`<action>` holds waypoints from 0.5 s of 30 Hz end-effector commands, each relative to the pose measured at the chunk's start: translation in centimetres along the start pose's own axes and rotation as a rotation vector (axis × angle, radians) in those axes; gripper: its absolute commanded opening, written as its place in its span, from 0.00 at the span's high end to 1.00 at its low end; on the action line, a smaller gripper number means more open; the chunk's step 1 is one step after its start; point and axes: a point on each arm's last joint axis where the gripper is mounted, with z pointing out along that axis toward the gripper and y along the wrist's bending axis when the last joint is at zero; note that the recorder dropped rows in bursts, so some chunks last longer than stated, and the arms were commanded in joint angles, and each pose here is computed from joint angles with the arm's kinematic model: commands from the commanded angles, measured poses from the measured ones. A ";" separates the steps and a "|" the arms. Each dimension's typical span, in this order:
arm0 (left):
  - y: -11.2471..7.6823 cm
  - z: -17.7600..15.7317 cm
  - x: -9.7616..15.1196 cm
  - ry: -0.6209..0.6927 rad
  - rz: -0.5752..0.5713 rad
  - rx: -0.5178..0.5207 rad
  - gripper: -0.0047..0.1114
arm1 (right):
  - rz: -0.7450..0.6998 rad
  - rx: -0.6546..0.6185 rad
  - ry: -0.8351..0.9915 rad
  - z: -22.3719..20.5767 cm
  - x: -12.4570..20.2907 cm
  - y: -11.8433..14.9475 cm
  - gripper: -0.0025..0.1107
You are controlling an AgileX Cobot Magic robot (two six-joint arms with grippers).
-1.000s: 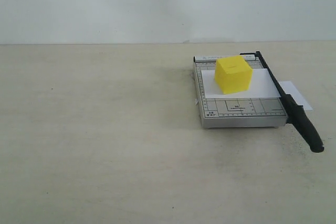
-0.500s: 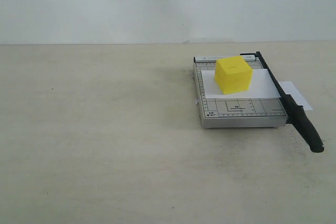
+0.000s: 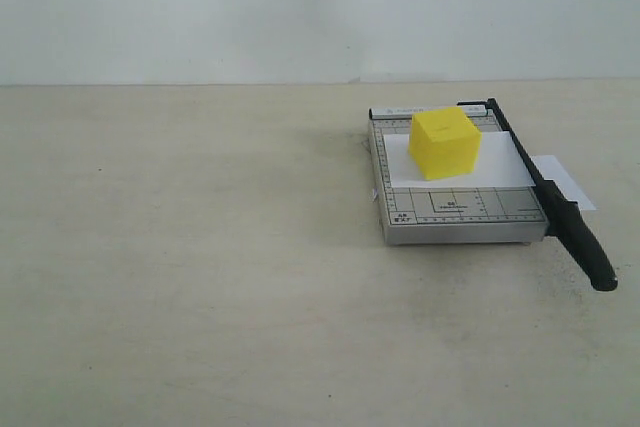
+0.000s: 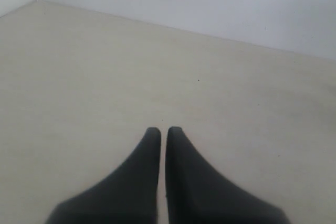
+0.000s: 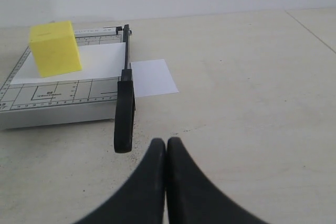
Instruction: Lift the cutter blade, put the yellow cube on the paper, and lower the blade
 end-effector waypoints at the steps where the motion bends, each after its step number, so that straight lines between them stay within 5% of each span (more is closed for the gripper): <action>1: 0.0 0.0 0.0 0.002 -0.014 0.000 0.92 | -0.003 0.000 -0.010 0.0 -0.1 0.0 0.98; 15: 0.0 0.0 -0.1 -0.006 -0.014 0.000 0.92 | -0.003 0.000 -0.010 0.0 -0.1 0.0 0.98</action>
